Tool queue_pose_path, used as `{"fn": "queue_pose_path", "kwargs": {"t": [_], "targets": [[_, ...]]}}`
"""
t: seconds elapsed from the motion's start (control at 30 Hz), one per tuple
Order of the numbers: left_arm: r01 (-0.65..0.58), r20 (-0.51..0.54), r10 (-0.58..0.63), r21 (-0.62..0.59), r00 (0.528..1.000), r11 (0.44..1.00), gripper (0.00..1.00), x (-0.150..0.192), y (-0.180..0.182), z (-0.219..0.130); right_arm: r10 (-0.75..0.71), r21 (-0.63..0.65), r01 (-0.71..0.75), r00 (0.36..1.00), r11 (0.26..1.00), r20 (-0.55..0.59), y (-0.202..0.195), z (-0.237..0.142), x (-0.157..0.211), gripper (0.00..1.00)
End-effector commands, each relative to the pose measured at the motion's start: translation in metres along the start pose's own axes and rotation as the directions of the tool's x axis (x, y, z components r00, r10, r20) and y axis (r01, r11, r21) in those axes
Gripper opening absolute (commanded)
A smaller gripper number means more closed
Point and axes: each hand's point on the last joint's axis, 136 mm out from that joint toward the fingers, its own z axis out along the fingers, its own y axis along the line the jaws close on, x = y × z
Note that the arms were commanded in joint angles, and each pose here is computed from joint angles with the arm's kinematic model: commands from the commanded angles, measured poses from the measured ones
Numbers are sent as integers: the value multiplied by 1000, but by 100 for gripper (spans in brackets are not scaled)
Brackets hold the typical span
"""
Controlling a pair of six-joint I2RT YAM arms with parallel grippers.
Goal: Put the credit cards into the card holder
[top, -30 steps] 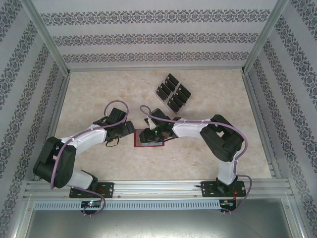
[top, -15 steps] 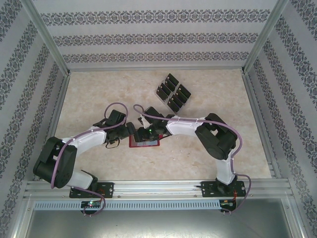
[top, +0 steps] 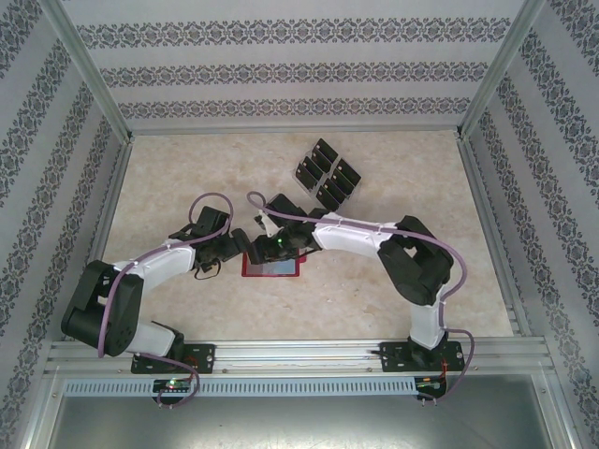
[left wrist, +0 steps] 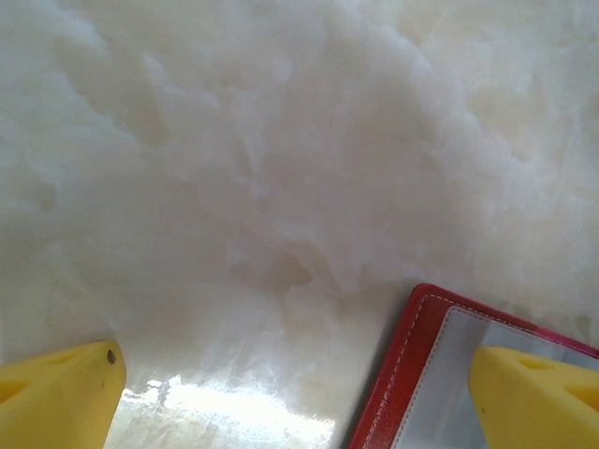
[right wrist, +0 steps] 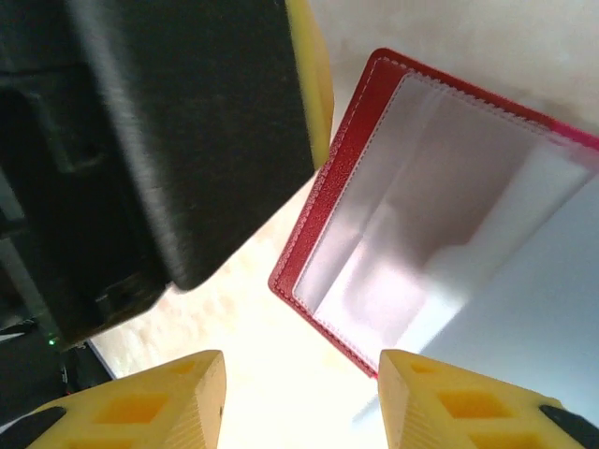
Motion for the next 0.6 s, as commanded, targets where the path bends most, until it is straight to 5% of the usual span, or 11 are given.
{"fn": "queue_pose_path", "kwargs": {"t": [0.0, 0.23, 0.57], "targets": [[7, 3, -7, 7, 1000, 1000, 95, -1, 4, 0, -9, 56, 4, 995, 998, 96, 2, -34, -12, 50], [2, 0, -2, 4, 1000, 1000, 95, 0, 4, 0, 62, 119, -83, 984, 989, 170, -21, -57, -5, 58], [-9, -8, 9, 1, 1000, 1000, 95, 1, 5, 2, 143, 159, -159, 984, 974, 105, -54, -24, 10, 62]]}}
